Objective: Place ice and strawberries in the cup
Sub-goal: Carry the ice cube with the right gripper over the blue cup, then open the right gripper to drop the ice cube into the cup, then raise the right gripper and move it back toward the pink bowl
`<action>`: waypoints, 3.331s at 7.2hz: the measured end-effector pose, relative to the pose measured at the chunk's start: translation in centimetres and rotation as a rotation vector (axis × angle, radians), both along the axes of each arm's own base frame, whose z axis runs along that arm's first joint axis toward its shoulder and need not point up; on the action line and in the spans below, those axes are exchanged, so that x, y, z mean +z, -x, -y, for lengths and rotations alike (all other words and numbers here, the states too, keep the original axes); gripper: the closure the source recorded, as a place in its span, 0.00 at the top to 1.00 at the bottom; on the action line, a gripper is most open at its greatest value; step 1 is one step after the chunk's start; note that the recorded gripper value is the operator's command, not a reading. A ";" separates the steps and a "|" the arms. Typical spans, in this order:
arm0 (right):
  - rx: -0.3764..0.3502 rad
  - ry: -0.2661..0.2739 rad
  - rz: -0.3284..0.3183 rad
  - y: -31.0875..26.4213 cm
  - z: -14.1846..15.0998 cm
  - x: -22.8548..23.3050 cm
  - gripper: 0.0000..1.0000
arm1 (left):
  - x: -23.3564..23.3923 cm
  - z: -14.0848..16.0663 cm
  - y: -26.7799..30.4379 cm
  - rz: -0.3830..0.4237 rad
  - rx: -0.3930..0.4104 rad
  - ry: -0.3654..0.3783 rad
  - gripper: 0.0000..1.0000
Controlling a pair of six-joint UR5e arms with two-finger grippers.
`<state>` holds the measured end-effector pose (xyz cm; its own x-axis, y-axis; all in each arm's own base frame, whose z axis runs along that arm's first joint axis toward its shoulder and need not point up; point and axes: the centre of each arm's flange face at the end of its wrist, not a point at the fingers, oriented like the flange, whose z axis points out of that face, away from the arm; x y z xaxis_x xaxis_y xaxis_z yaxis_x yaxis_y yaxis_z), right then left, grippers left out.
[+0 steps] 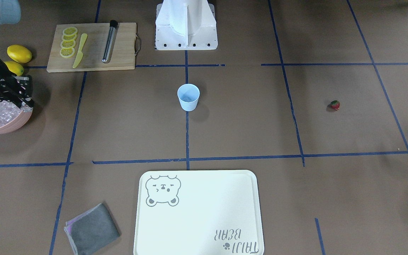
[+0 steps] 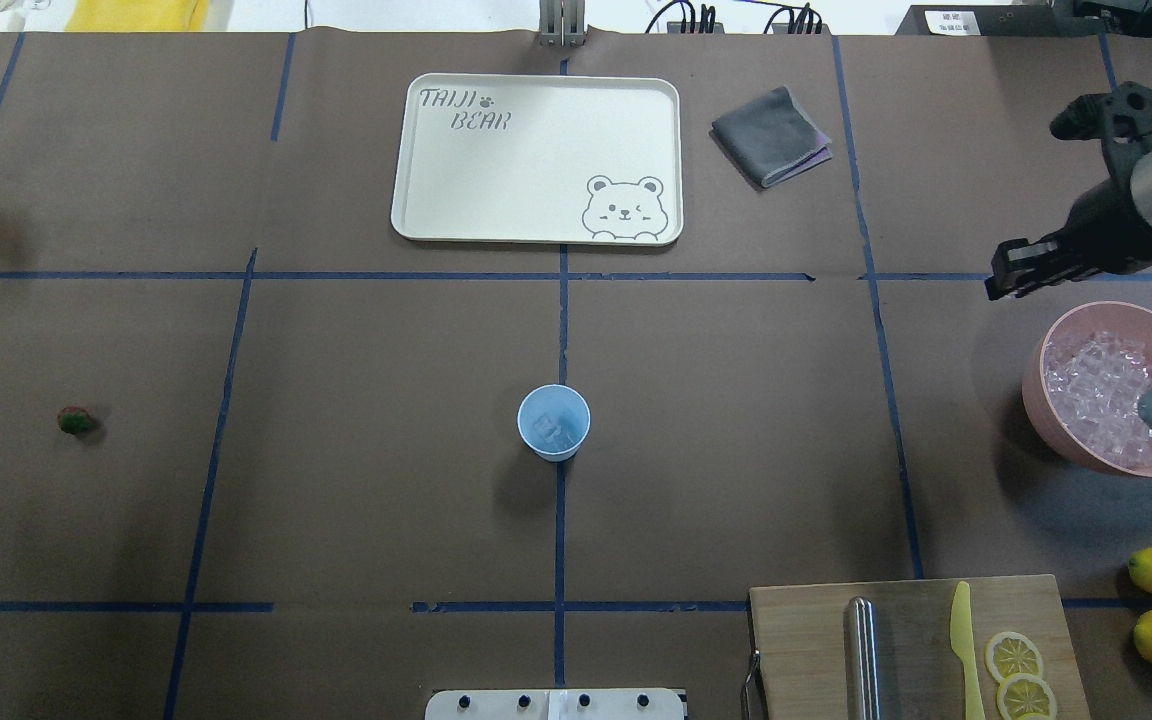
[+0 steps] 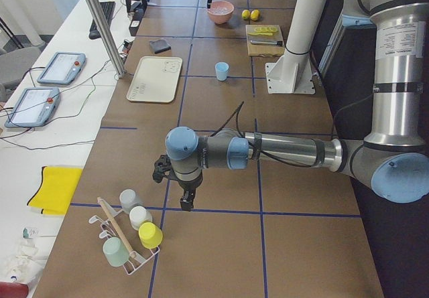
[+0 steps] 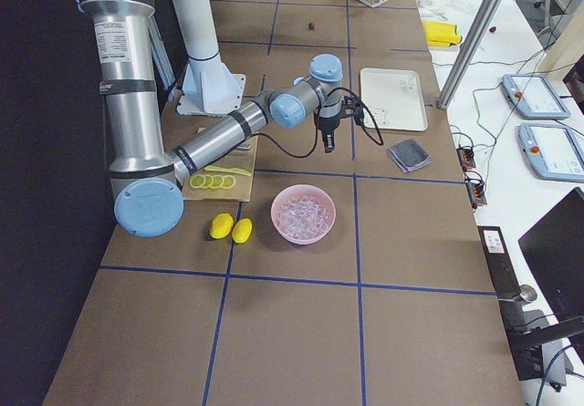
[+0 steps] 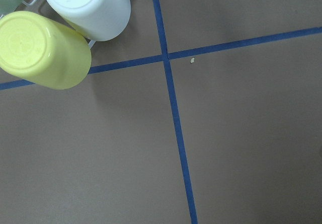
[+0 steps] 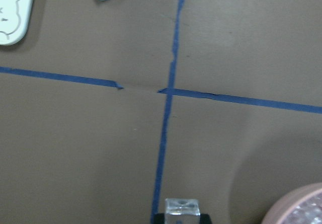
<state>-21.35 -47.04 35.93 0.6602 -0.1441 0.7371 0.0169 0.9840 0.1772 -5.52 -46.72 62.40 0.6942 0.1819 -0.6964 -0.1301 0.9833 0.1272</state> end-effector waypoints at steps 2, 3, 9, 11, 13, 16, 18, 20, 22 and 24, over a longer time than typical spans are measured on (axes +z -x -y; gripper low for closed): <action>-0.061 -0.042 0.005 5.0 0.0 -8.2 0.00 | -0.8 0.0 0.0 0.000 -0.001 -0.016 1.00; -0.081 -0.063 0.010 6.7 -0.2 -11.0 0.00 | -1.6 0.0 0.0 0.000 -0.001 -0.032 1.00; -0.025 0.011 0.055 20.1 -5.8 -21.0 0.00 | -2.4 -0.3 0.0 -0.001 -0.001 -0.045 1.00; 0.012 0.044 0.061 24.6 -6.8 -24.4 0.00 | -2.2 -0.4 0.0 -0.001 -0.001 -0.041 1.00; 0.031 0.060 0.040 29.1 -6.8 -26.9 0.00 | -2.1 -0.4 0.0 -0.001 -0.001 -0.039 1.00; 0.021 0.049 -0.032 33.9 -8.4 -25.8 0.02 | -2.1 -0.4 0.0 -0.001 0.000 -0.039 1.00; 0.012 0.046 -0.057 35.3 -9.2 -24.7 0.19 | -2.1 -0.4 -0.1 -0.001 0.000 -0.039 1.00; 0.007 0.040 -0.064 35.7 -9.6 -24.4 0.99 | -2.1 -0.4 -0.1 -0.001 0.001 -0.039 1.00; 0.004 0.035 -0.062 35.7 -9.6 -24.5 0.99 | -2.1 -0.4 -0.1 -0.001 0.001 -0.039 1.00; 0.003 0.033 -0.061 35.7 -9.6 -24.5 0.99 | -2.1 -0.3 -0.1 -0.001 0.001 -0.040 1.00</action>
<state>-57.05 -37.42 11.40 0.7042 -0.1182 0.7001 0.0236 0.9894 0.1432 -5.45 -46.37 60.25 0.6936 0.2104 -0.6890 -0.1309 0.9773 0.1667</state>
